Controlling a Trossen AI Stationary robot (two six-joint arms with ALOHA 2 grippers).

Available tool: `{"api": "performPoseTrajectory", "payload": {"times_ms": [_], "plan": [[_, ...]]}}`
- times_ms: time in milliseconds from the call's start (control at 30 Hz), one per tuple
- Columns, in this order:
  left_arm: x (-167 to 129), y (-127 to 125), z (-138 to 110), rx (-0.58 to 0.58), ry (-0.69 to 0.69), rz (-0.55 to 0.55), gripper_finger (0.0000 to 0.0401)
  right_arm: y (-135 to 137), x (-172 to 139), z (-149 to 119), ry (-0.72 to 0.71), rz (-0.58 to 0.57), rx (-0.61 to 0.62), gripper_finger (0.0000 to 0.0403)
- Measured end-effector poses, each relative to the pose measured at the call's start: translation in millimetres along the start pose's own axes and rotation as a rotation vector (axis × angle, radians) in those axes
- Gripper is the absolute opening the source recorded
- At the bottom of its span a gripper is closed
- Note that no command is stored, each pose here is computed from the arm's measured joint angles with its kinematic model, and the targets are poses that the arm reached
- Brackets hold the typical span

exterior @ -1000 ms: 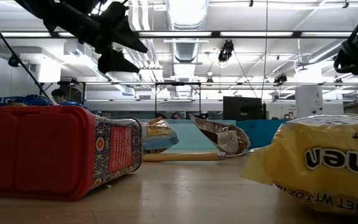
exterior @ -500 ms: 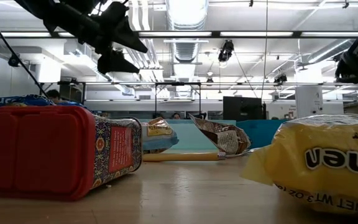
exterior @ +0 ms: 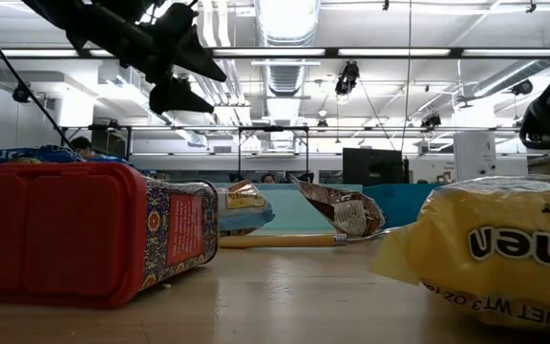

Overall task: Pick & Place Food Item
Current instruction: Put the top yellow noodle pack into the blue bin

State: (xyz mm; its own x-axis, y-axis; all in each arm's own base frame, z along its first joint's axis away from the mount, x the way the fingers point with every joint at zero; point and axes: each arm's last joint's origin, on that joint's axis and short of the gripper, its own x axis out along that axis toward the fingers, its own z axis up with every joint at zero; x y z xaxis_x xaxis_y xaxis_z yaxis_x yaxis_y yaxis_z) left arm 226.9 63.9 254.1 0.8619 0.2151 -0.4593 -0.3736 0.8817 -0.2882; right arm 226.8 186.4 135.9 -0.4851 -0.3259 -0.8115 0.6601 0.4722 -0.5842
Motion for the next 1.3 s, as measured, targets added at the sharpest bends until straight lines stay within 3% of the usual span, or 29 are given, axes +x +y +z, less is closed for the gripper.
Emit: {"api": "performPoseTrajectory", "payload": {"times_ms": [333,700,1300], "plan": [[0,0,-1,0.001,0.003,0.001,0.0397,-1,-1,0,0.000,-0.007,-0.008,0.0015],[0,0,-1,0.003,0.006,0.002,0.0397,-10,-25,-1,-0.004,-0.027,0.001,0.0011],[0,1,-1,0.003,0.010,0.008,0.0398,-72,-74,11,-0.344,0.279,0.209,0.0010]]}}
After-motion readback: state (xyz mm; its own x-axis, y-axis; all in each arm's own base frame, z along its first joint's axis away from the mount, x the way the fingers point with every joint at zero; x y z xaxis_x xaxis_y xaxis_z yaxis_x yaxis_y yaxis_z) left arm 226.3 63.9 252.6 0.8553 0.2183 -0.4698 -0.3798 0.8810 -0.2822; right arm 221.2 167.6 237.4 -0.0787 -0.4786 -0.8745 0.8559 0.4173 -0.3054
